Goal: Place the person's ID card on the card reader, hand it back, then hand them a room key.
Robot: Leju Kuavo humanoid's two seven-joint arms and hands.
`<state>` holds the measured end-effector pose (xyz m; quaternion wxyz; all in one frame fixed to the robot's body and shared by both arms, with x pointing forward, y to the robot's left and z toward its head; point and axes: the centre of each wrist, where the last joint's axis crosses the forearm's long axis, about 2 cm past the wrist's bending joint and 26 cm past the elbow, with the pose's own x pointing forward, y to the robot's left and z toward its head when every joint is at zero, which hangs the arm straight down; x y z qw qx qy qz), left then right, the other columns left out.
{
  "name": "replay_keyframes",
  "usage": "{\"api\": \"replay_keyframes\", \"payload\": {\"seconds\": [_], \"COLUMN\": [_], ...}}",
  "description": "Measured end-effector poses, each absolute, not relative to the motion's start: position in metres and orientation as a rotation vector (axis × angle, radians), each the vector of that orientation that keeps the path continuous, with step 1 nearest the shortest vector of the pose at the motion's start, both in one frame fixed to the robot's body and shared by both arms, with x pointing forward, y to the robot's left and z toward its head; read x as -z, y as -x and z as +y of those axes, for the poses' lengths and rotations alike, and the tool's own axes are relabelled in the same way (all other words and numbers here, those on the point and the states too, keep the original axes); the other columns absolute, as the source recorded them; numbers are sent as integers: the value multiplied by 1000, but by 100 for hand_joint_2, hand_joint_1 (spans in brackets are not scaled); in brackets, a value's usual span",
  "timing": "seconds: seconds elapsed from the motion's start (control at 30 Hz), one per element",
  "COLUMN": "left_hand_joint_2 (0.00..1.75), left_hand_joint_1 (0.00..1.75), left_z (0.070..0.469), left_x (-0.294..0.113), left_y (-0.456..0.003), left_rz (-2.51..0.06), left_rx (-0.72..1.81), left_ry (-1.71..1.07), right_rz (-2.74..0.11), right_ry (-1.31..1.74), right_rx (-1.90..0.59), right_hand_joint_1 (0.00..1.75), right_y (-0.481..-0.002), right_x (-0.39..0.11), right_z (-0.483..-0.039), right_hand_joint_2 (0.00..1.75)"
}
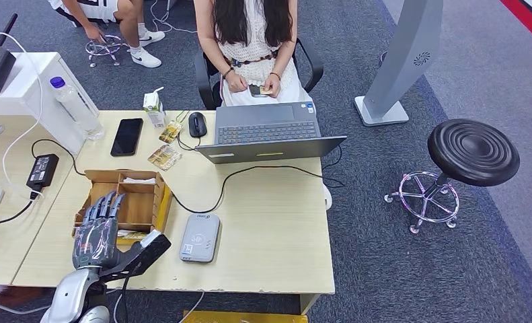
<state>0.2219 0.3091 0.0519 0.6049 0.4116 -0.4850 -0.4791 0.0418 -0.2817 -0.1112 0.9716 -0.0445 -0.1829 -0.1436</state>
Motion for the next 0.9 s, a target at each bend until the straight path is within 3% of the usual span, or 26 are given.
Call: {"api": "replay_keyframes", "payload": {"seconds": [0.63,0.77,0.9], "left_hand_joint_2": [175,175,175], "left_hand_joint_1": [0,175,175], "left_z": [309,309,309], "left_x": [-52,-52,-52], "left_y": [-222,-222,-222], "left_rz": [-1105,-1104,-1112], "left_rx": [1110,1113,1117], "left_ry": [-952,-947,-936], "right_rz": [-367,-367,-368], "right_ry": [91,91,91], "right_rx": [303,301,297], "right_hand_joint_1": [0,0,0], "right_y": [-41,-41,-41], "right_x": [111,111,111], "right_z": [-282,-282,-282], "right_hand_joint_2": [175,175,175]}}
